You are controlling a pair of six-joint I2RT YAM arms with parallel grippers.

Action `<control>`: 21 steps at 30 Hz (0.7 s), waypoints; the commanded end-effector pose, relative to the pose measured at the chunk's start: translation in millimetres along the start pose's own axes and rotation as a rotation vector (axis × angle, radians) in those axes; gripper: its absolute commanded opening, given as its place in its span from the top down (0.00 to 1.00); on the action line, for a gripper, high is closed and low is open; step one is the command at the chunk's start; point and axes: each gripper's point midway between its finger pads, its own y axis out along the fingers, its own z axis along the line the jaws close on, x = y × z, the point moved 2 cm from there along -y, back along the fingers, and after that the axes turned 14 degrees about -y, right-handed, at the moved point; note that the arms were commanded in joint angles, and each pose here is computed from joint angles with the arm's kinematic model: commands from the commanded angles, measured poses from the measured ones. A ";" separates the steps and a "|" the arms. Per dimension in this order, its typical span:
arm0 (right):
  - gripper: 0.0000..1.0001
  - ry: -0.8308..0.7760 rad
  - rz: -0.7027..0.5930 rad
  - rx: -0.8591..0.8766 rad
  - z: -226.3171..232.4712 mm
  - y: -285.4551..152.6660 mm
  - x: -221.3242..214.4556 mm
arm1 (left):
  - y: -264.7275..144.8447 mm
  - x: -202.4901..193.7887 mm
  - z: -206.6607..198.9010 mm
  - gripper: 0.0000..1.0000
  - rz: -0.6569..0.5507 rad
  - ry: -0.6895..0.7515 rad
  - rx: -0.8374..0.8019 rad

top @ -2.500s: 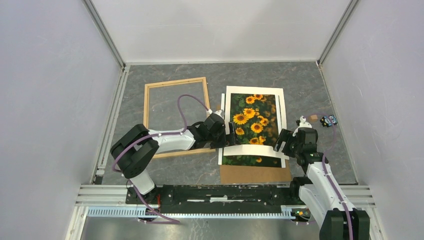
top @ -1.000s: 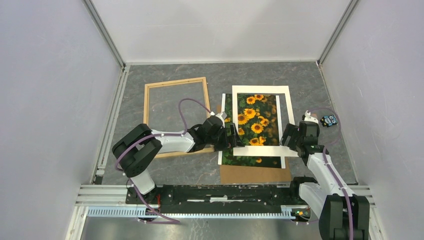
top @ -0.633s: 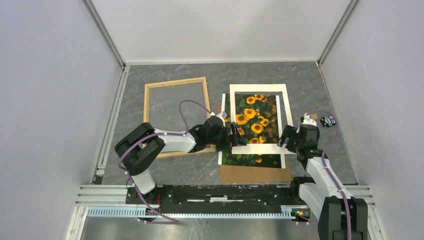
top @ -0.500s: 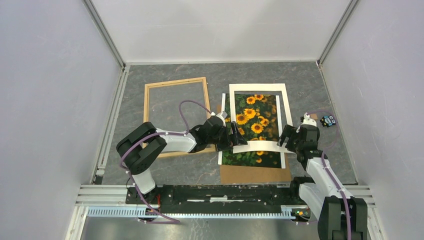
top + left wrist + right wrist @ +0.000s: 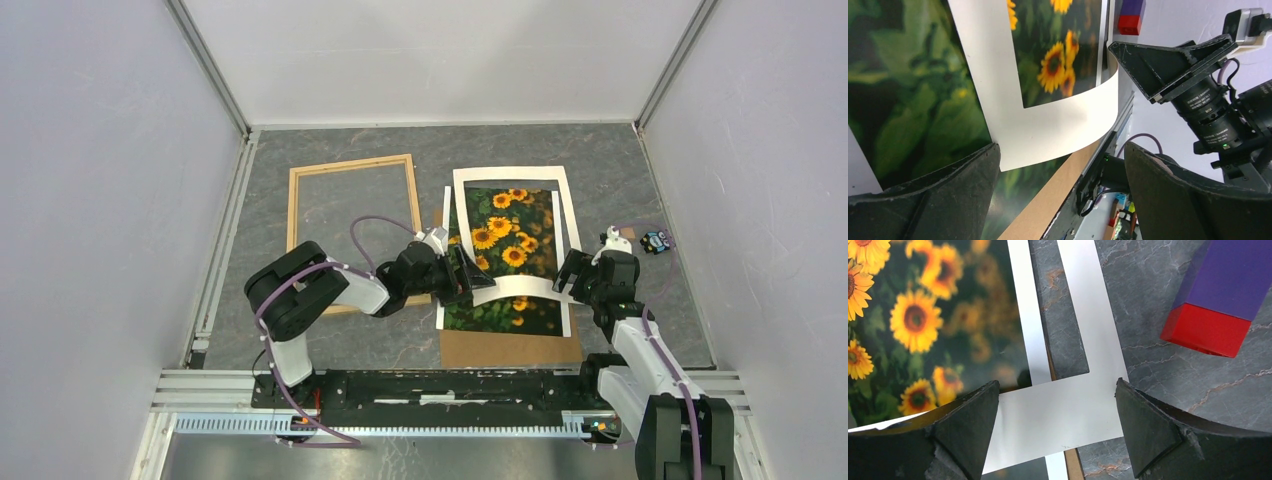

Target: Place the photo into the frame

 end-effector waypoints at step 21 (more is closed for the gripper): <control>0.02 -0.021 0.142 0.202 37.4 -27.6 -4.3 | -17.9 7.5 42.4 0.00 -0.060 -0.059 0.118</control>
